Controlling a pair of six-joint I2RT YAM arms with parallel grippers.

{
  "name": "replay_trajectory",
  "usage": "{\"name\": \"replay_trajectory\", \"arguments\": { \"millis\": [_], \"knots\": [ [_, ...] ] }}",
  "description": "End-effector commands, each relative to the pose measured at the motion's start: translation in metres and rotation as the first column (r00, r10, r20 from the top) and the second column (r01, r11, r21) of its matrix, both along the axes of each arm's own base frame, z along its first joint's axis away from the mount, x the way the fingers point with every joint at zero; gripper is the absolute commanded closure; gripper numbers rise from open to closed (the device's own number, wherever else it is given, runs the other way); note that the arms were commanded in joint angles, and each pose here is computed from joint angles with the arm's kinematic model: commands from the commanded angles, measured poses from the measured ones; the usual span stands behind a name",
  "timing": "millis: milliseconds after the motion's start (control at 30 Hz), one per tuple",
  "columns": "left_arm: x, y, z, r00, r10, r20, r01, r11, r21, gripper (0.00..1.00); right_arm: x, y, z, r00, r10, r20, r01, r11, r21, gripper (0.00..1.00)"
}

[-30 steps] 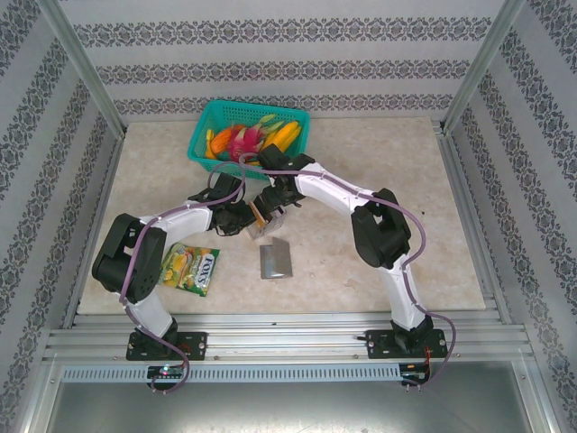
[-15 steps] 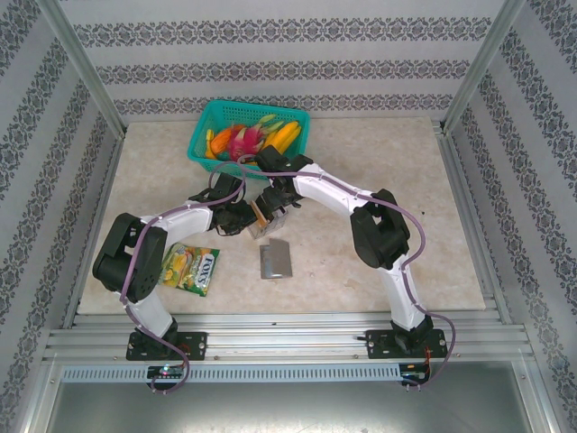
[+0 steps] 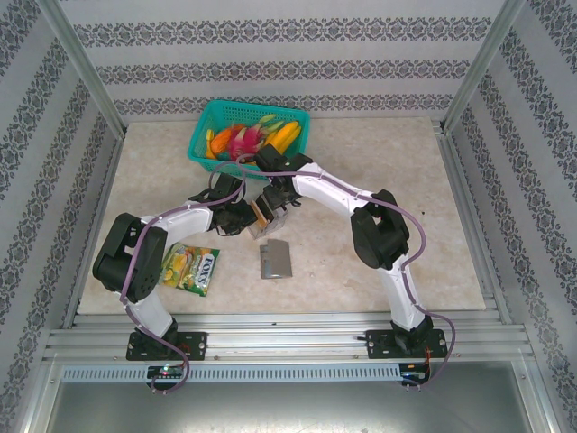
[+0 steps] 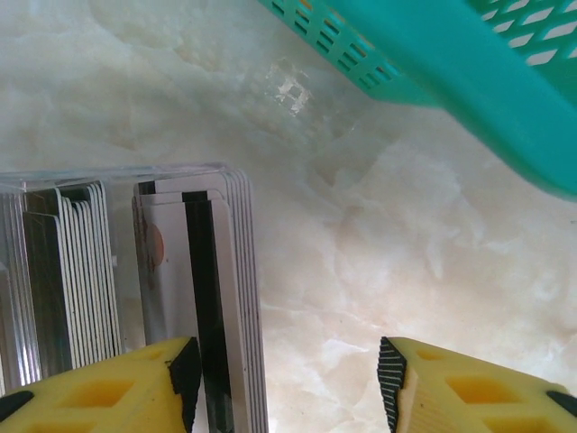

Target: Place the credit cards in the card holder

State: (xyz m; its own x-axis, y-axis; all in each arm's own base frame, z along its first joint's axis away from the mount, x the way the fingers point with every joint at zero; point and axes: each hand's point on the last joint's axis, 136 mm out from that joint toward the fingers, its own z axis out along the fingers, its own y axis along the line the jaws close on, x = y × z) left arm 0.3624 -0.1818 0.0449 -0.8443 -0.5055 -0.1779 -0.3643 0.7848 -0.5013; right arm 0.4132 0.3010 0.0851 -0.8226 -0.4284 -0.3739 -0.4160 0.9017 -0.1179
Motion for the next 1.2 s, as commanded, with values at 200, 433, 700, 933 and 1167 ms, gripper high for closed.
{"name": "replay_trajectory", "arguments": {
  "millis": [200, 433, 700, 933, 1167],
  "knots": [
    [-0.033, 0.002, -0.038, 0.990, -0.018, -0.143, 0.024, 0.999, 0.040, 0.78, 0.001, 0.000, 0.017, 0.999, 0.007, 0.032, -0.007, 1.000, -0.016, 0.52],
    [-0.033, 0.002, -0.038, 0.989, -0.019, -0.144, 0.025, 0.999, 0.039, 0.78, 0.001, 0.001, 0.017, 0.999, 0.016, 0.034, -0.015, 1.000, -0.023, 0.66],
    [-0.032, 0.001, -0.039, 0.989, -0.022, -0.146, 0.027, 0.999, 0.034, 0.78, 0.000, 0.002, 0.017, 0.999, 0.022, 0.033, -0.022, 0.999, -0.026, 0.75],
    [-0.033, 0.001, -0.039, 0.989, -0.023, -0.148, 0.028, 0.999, 0.035, 0.78, -0.001, 0.004, 0.024, 0.998, 0.030, 0.047, -0.029, 0.999, -0.026, 0.80],
    [-0.032, 0.001, -0.039, 0.989, -0.022, -0.147, 0.027, 0.999, 0.035, 0.78, -0.007, 0.012, 0.036, 0.998, 0.046, 0.038, -0.047, 0.999, 0.027, 0.93]
  ]
}}
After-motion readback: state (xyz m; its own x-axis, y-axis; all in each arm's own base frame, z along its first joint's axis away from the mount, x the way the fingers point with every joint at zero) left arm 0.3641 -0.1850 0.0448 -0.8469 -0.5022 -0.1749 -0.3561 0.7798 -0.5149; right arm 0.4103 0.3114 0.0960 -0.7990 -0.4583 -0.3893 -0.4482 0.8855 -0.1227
